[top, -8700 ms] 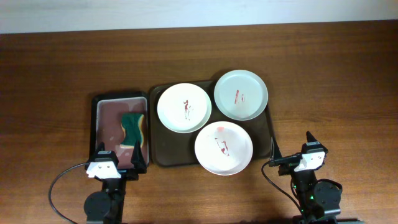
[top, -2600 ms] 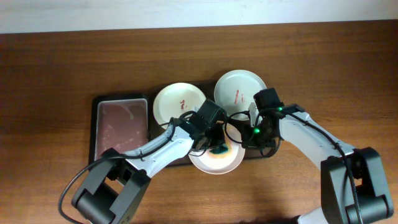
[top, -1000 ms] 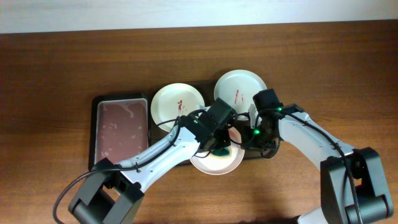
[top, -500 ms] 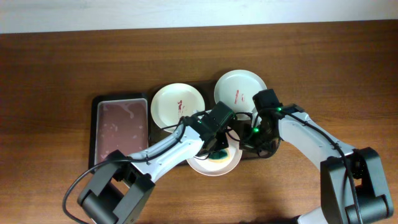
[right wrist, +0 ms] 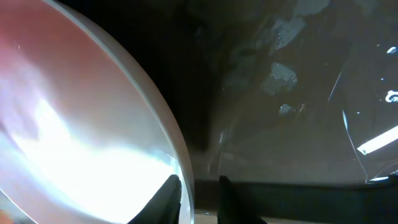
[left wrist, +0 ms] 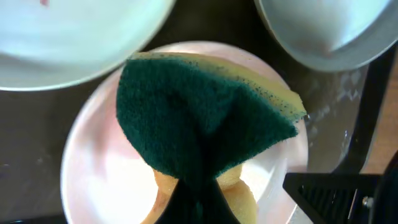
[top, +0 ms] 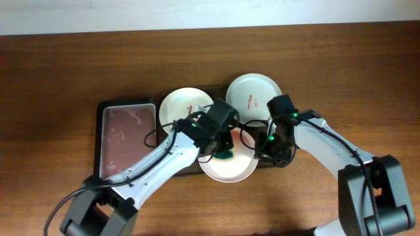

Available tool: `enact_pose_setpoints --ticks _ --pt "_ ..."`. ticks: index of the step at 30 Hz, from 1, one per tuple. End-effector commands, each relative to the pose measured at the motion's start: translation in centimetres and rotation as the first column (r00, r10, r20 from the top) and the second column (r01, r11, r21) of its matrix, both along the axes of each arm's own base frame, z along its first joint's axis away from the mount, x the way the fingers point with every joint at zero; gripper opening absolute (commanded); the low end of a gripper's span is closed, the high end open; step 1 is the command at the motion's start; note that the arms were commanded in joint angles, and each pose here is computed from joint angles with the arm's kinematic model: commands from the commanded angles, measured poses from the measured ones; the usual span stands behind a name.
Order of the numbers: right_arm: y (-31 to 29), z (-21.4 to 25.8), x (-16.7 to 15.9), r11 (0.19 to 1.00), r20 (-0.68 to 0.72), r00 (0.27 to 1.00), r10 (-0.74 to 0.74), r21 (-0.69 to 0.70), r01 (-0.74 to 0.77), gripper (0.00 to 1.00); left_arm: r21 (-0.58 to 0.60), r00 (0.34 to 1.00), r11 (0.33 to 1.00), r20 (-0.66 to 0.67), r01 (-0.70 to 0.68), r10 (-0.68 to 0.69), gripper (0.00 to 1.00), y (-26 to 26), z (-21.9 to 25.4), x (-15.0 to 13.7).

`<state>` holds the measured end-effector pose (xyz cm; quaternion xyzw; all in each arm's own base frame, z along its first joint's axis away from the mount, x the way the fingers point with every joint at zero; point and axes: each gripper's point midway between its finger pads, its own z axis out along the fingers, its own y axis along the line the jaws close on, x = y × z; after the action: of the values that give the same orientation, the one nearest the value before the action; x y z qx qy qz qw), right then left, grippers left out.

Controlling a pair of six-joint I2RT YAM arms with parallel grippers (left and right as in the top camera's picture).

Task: Clean dirty plates on tray and stack at the side
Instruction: 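Scrub the front plate with the sponge in the left gripper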

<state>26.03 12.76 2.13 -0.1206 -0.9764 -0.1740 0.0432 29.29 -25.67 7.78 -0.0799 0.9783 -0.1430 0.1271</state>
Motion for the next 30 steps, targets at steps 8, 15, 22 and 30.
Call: enact_pose_setpoints --ticks 8,15,22,30 --pt "-0.3 -0.4 -0.3 1.000 -0.012 1.000 0.000 -0.018 0.000 0.22 0.217 0.991 0.969 -0.074 0.122 -0.108 0.00 2.1 -6.0 -0.7" --pt "-1.4 -0.7 -0.7 0.996 -0.026 1.000 -0.003 -0.084 0.001 0.16 0.233 0.992 0.965 -0.011 0.123 -0.124 0.00 2.1 -2.1 1.2" --pt "-1.1 -0.7 0.9 0.997 0.042 0.999 -0.003 -0.072 0.006 0.27 0.183 0.992 0.975 0.006 0.124 -0.127 0.00 2.7 2.5 1.4" --pt "1.2 -0.7 -0.1 0.989 0.060 0.989 0.134 -0.074 -0.129 0.24 0.251 0.996 0.964 -0.024 0.090 -0.087 0.00 11.2 4.3 3.2"
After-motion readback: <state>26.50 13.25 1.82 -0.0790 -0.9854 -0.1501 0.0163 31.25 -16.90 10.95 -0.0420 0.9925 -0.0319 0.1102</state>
